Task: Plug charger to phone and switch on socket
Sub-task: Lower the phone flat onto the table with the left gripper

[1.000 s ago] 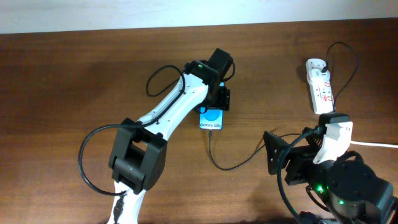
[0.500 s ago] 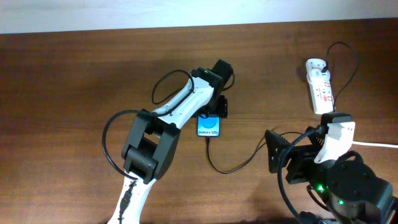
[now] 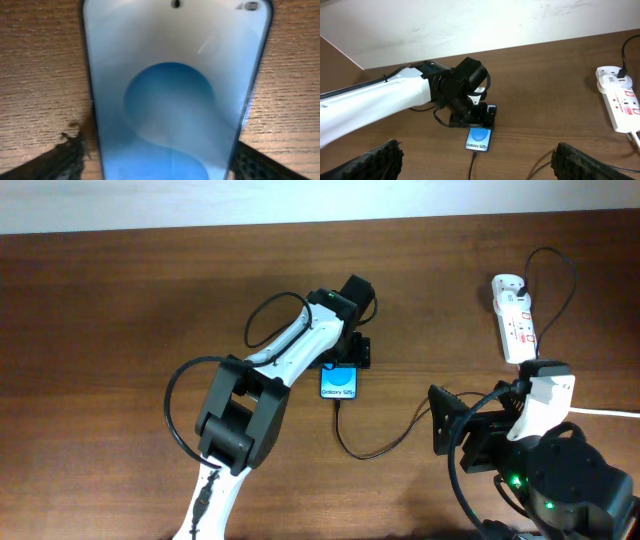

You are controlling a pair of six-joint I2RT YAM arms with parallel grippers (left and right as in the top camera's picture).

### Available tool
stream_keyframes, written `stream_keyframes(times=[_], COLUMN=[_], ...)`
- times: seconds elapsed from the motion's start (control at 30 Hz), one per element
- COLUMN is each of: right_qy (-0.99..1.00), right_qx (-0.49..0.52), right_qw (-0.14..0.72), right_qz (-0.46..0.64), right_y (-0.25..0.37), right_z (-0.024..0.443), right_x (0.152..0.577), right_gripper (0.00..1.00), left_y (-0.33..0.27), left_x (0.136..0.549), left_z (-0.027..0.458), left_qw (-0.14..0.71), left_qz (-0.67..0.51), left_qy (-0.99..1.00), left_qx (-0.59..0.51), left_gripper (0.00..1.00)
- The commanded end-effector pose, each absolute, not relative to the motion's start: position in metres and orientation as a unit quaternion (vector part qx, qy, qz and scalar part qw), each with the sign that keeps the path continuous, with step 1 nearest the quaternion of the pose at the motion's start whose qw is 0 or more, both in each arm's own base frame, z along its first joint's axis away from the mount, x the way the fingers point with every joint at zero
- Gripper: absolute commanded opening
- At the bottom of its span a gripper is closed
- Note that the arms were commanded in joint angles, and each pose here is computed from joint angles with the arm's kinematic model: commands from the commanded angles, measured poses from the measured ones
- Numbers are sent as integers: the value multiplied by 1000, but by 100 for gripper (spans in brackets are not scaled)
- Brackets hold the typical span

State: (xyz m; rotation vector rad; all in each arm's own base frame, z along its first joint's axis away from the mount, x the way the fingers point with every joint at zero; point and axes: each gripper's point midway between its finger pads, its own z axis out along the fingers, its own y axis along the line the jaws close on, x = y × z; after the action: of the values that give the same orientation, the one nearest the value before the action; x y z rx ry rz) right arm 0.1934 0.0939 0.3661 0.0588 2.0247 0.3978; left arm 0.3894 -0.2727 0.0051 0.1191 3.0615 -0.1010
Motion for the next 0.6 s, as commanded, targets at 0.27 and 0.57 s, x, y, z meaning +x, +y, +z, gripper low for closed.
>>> stream_keyframes(times=[0.27, 0.57], right_qy=[857, 858], right_qx=[21, 20], right_qw=[497, 495], right_qz=[133, 132], right_y=[107, 107], right_z=[354, 353], right_x=[209, 210], right_gripper=[99, 98], left_y=[-261, -277], left_x=[372, 366], left_z=[1, 7], left_qw=[-12, -79], left_qz=[-17, -103], left_qy=[992, 979], left_qx=[-121, -159], left_gripper=[99, 99])
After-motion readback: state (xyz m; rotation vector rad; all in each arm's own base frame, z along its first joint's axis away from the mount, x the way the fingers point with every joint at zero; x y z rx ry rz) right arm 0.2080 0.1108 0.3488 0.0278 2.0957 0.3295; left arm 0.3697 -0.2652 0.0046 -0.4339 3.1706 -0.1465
